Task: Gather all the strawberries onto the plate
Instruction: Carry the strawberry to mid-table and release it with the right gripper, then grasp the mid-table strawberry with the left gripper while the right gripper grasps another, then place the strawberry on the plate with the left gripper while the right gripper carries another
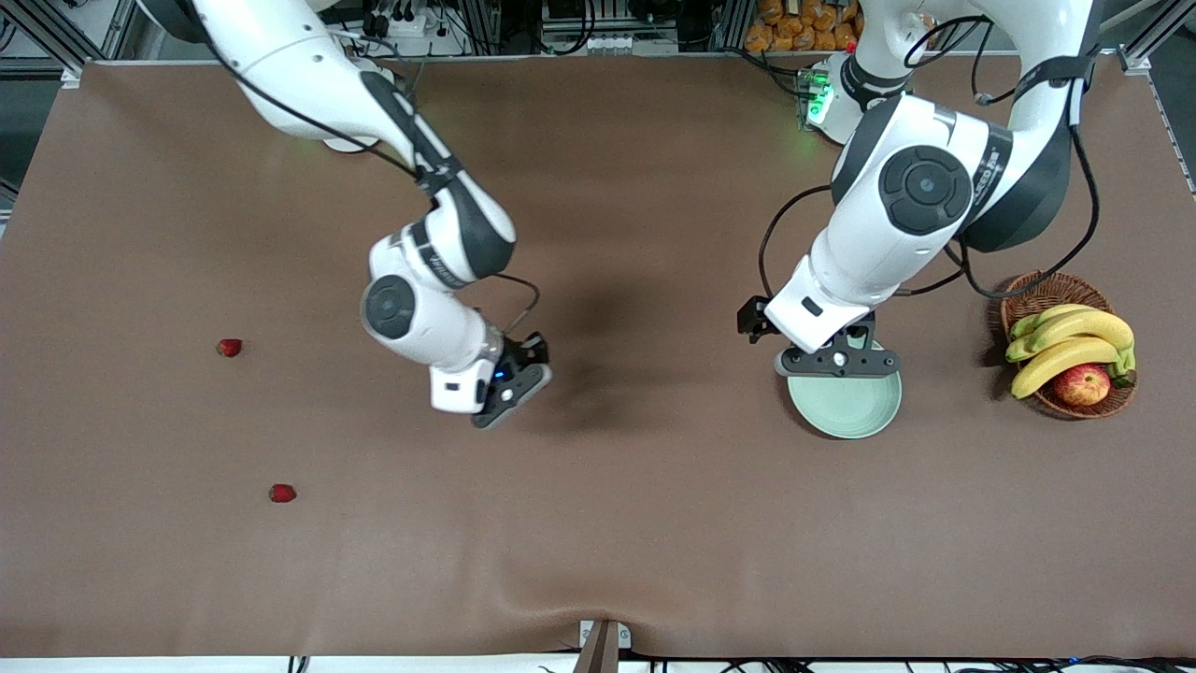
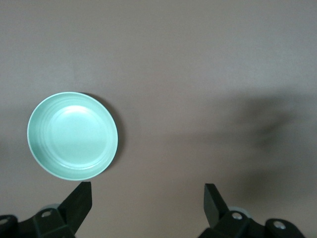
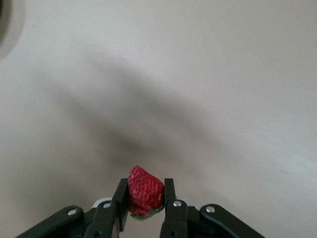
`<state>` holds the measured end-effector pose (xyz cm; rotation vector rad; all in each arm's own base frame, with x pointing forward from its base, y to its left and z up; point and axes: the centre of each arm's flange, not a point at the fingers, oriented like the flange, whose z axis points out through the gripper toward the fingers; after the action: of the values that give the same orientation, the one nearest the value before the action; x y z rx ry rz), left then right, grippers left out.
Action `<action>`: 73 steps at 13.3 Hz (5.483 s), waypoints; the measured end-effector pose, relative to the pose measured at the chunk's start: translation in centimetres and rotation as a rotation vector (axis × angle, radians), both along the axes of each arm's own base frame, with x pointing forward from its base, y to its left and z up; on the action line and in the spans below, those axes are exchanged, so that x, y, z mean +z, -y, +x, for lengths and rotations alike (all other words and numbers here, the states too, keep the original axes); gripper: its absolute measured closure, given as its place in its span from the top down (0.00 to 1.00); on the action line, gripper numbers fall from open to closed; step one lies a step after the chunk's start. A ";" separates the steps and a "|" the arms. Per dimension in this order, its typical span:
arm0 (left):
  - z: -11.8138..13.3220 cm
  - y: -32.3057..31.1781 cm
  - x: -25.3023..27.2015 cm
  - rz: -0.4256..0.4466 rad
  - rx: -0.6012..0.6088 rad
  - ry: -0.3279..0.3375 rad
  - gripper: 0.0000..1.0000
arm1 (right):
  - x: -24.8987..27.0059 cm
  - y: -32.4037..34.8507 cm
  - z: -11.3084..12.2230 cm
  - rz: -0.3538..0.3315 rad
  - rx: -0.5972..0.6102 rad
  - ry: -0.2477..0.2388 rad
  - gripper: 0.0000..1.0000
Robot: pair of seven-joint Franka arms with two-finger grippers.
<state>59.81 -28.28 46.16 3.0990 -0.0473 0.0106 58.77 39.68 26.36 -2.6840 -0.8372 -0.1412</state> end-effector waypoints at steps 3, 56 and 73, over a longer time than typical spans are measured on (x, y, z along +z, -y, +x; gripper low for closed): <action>0.4 0.0 -0.7 -0.003 0.003 0.004 1.00 | -3.5 -5.9 -3.8 0.013 -0.053 0.007 0.32; -7.6 19.5 -27.8 0.165 1.010 -0.031 0.96 | -6.8 41.4 16.0 -0.436 0.578 0.230 1.00; -0.7 11.5 -20.6 0.190 0.920 -0.038 0.32 | -8.6 41.9 16.3 -0.443 0.569 0.256 0.33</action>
<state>59.06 -39.80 25.55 2.9687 1.4166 -0.0238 75.07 -2.20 17.76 -2.7087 -1.8640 -0.1814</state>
